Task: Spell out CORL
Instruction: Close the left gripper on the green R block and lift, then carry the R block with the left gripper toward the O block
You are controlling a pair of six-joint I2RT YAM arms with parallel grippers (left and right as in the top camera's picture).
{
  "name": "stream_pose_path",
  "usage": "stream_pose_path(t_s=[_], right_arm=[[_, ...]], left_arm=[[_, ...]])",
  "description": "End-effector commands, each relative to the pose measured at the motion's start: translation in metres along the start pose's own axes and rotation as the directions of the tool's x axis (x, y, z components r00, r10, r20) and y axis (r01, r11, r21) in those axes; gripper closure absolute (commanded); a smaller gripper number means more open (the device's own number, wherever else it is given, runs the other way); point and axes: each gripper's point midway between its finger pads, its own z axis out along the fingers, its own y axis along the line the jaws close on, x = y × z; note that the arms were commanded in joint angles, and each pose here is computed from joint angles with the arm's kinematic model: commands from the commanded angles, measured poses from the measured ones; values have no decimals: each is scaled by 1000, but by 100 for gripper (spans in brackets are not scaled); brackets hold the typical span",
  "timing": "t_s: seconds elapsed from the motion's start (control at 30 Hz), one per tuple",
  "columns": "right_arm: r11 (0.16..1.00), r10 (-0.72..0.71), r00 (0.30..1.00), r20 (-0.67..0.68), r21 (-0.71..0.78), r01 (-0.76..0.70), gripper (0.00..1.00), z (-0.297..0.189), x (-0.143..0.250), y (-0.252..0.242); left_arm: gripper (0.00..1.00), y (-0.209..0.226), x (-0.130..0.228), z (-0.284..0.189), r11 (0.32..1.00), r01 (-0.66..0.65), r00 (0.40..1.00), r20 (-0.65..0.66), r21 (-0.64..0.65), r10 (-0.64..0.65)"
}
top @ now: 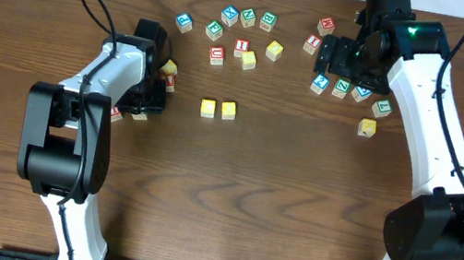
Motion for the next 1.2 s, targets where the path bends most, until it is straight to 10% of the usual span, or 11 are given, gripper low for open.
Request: stream_pose_path(t_s=[0.0, 0.8, 1.17], right_arm=[[1000, -9, 1000, 1, 15, 9, 1, 3, -2, -3], [990, -16, 998, 56, 137, 8, 1, 1, -13, -26], [983, 33, 996, 85, 177, -47, 1, -3, -24, -54]], left_arm=[[62, 6, 8, 7, 1000, -3, 1000, -26, -18, 2], [71, 2, -13, -49, 999, 32, 996, 78, 19, -33], [71, -73, -21, -109, 978, -43, 964, 265, 204, -13]])
